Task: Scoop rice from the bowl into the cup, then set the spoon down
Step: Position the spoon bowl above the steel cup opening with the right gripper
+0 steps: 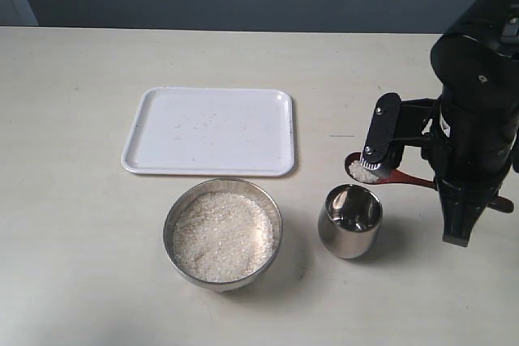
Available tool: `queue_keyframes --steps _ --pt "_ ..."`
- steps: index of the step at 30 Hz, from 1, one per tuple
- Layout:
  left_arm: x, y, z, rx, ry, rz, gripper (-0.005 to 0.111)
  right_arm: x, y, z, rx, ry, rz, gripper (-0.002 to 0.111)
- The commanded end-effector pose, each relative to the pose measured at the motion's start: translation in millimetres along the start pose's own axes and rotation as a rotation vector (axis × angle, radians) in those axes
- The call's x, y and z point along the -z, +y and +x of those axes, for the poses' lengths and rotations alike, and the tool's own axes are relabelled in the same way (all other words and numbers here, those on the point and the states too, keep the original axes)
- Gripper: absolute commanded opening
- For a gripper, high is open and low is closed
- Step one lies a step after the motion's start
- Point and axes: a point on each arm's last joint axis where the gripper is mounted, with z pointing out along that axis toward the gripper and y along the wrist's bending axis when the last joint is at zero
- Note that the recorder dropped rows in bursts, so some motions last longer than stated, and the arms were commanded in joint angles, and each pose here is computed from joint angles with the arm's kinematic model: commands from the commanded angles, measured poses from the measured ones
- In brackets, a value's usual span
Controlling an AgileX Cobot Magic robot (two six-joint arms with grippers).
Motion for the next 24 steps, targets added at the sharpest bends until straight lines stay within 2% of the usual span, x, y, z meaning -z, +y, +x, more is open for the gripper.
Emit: queue_keyframes --steps 1,12,19,24 --pt "1 -0.8 -2 0.005 -0.016 0.01 0.001 -1 1 2 -0.003 0.014 -0.013 -0.001" --pt "1 -0.8 -2 0.005 -0.016 0.01 0.001 -1 2 2 -0.003 0.022 -0.02 -0.001" --pt "1 -0.8 -2 0.005 -0.016 0.01 0.001 3 10 -5 0.087 0.057 0.033 -0.001" --pt "1 -0.8 -2 0.005 -0.016 0.01 0.001 2 10 -5 0.092 0.075 0.03 -0.001"
